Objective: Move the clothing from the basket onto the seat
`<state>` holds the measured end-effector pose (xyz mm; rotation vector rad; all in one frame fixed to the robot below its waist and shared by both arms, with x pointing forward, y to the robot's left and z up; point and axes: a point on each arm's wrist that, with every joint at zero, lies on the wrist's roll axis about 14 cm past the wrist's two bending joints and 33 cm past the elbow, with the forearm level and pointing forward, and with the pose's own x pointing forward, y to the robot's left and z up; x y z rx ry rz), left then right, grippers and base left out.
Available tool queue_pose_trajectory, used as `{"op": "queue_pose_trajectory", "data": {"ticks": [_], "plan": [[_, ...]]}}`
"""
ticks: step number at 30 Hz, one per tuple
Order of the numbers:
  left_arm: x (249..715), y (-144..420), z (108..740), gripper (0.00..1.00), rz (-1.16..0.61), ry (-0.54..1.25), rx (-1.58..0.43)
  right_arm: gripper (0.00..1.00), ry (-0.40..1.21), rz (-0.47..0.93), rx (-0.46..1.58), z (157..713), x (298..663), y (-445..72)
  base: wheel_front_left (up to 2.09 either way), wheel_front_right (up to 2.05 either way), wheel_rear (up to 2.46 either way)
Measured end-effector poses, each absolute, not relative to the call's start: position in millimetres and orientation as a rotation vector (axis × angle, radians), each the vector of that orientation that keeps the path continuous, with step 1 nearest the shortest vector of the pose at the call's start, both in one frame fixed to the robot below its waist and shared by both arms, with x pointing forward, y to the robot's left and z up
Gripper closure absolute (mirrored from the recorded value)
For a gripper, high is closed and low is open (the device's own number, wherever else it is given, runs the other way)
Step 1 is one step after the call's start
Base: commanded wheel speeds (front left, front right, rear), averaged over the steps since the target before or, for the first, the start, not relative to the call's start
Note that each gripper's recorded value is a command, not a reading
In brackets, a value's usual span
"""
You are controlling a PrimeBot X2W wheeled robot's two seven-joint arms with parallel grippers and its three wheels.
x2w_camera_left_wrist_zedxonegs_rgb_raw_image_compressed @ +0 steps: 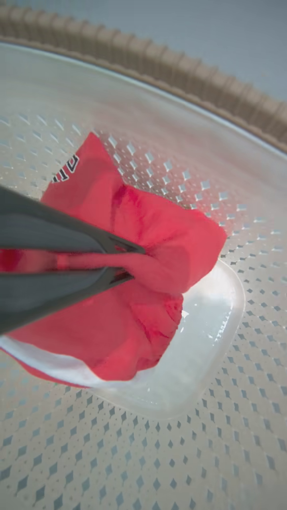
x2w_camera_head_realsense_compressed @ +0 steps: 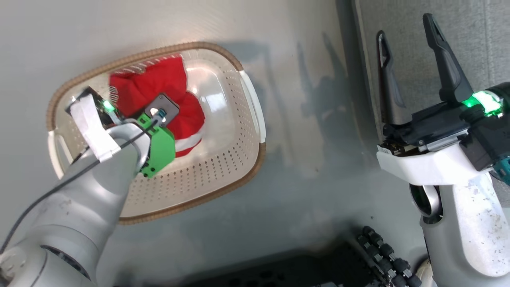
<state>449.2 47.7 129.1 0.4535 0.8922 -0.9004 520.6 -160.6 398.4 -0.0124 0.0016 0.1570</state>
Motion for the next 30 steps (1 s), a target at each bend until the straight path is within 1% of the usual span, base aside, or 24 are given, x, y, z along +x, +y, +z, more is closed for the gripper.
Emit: {"op": "queue_pose_trajectory", "data": {"ticks": [11, 16, 30], "plan": [[448, 31, 206, 1.0, -0.87, 0.744, 0.368, 0.0, -0.051, 0.156, 0.014, 443, 505, -156, 0.0, 0.0, 0.0], [455, 18, 253, 1.0, -0.842, 0.622, 0.297, 0.0, -0.072, 0.154, 0.027, 461, 495, -155, 0.0, 0.0, 0.0], [457, 24, 380, 1.0, -0.691, 0.313, 0.157, 0.0, -0.112, 0.184, 0.07, 501, 453, -140, 0.0, 0.0, 0.0]]}}
